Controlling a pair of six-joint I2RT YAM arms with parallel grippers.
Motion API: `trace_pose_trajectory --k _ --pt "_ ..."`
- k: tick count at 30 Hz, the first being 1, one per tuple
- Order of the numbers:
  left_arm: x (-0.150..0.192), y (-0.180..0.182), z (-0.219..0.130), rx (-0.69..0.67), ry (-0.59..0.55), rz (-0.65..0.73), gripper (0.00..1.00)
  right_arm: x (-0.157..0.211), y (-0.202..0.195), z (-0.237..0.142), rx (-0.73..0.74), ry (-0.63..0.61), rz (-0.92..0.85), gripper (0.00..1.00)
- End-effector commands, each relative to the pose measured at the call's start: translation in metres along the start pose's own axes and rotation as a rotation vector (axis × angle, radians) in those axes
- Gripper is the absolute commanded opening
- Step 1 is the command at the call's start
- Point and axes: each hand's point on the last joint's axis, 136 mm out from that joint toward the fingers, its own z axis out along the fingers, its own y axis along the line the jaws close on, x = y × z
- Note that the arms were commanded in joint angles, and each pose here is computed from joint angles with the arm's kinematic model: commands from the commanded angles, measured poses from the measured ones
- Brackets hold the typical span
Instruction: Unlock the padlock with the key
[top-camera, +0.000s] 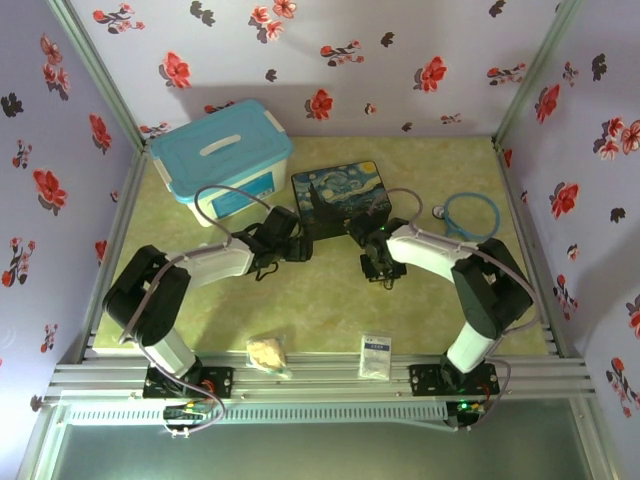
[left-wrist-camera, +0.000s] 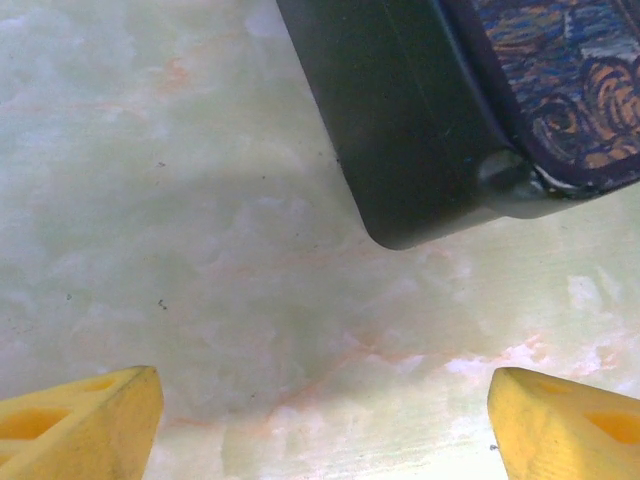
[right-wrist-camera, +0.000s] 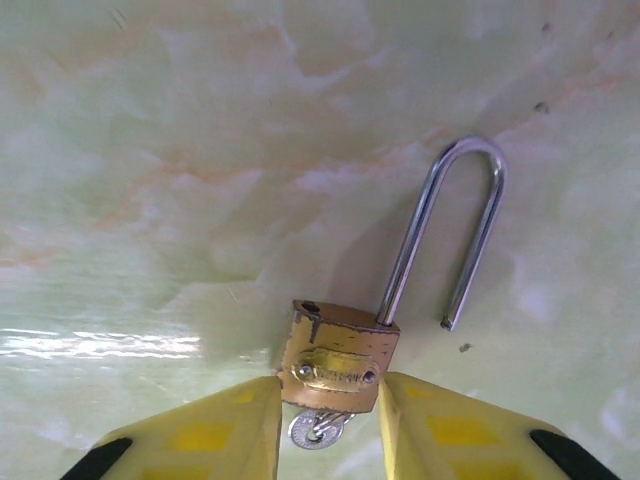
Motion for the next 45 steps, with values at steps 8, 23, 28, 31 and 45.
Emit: trace_pose_trajectory --k 8,23,28,31,45 --pt "-0.052 0.025 -0.108 -0.02 -0.339 0.106 1.0 -0.092 -0.068 -0.087 -0.213 -0.515 0.305 0.99" --pt "-0.015 0.183 -0.163 -0.473 -0.525 0.069 1.0 -0.086 -0.189 -0.063 0.222 -0.794 0.324 0.99" --pt "-0.021 0.216 -0.155 -0.521 -0.578 0.013 1.0 -0.079 -0.2 -0.046 0.217 -0.889 0.363 0.99" --pt "-0.014 0.237 -0.136 -0.497 -0.581 -0.041 1.0 -0.077 -0.213 -0.042 0.227 -0.961 0.441 0.99" --pt "-0.048 0.251 -0.099 -0.384 -0.663 -0.06 1.0 -0.097 -0.209 -0.018 0.174 -1.083 0.403 0.99"
